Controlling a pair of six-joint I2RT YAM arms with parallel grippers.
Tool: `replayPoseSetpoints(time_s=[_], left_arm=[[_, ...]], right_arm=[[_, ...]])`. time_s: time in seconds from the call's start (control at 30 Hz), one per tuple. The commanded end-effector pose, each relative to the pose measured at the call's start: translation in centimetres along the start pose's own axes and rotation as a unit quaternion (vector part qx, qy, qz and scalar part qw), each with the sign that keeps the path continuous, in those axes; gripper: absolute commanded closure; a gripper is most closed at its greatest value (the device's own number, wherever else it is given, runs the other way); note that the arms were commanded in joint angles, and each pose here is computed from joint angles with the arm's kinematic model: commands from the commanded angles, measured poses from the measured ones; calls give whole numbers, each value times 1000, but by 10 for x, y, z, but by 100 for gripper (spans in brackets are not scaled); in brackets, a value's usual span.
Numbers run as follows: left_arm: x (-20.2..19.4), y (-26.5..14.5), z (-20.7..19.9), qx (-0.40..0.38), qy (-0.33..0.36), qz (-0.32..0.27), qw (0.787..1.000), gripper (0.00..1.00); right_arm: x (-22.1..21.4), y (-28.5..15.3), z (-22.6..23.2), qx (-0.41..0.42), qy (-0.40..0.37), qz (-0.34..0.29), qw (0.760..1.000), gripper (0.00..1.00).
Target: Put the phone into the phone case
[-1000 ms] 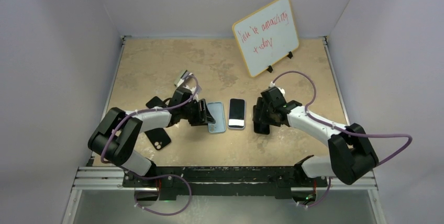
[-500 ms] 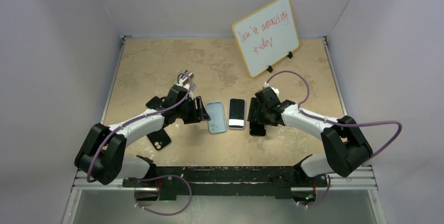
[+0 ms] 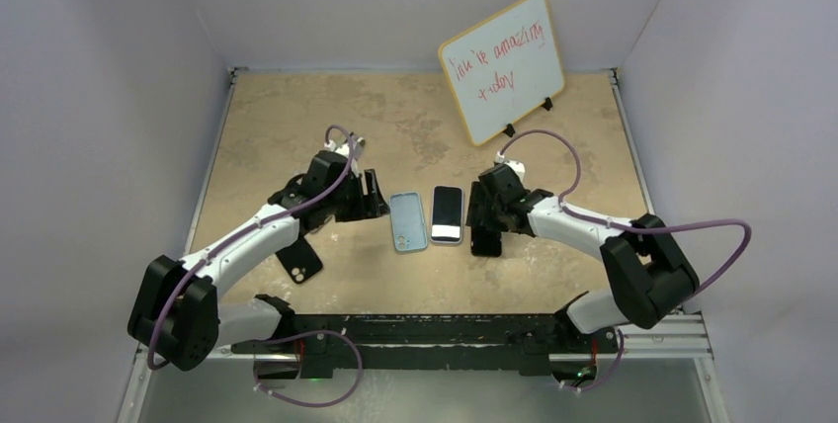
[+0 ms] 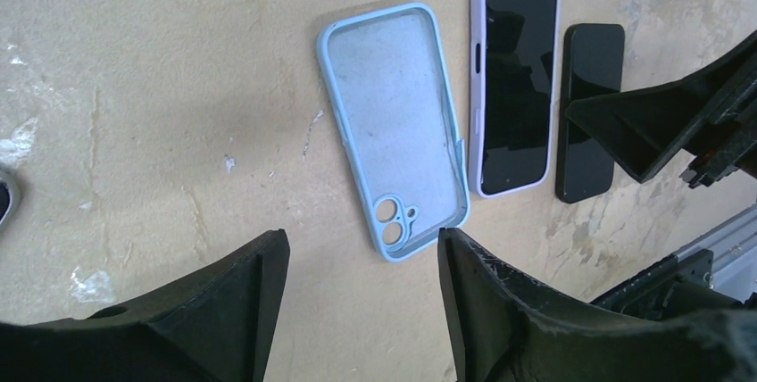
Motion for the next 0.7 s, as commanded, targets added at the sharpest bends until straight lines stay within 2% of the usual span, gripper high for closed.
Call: replayPoseSetpoints(time_s=[0.0,0.37,0.57,0.67], left_arm=[[12,-10,-2,13,13,-24,1000,35],[13,-11,3,47,23,-28,998,32],[13,-12,3,45,20,-28,998,32],[9,-6,1,16,15,-17,1000,32]], right_arm=[[-5,6,6,-11,-24,2,1000,11],[-26,20,6,-88,-68,35,993,25],[-30,19,9,-71,-65,41,995,39],[-23,12,13,-67,-62,28,995,47]])
Point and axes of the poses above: each gripper's point midway between its finger pads, its own y axis out along the fingers, its own z axis along the line the jaws close on, x = y × z, the point moved 10 cm from there along -y, back along the fingers, and after that the axes turned 7 degrees about y, right-handed, at the moved point
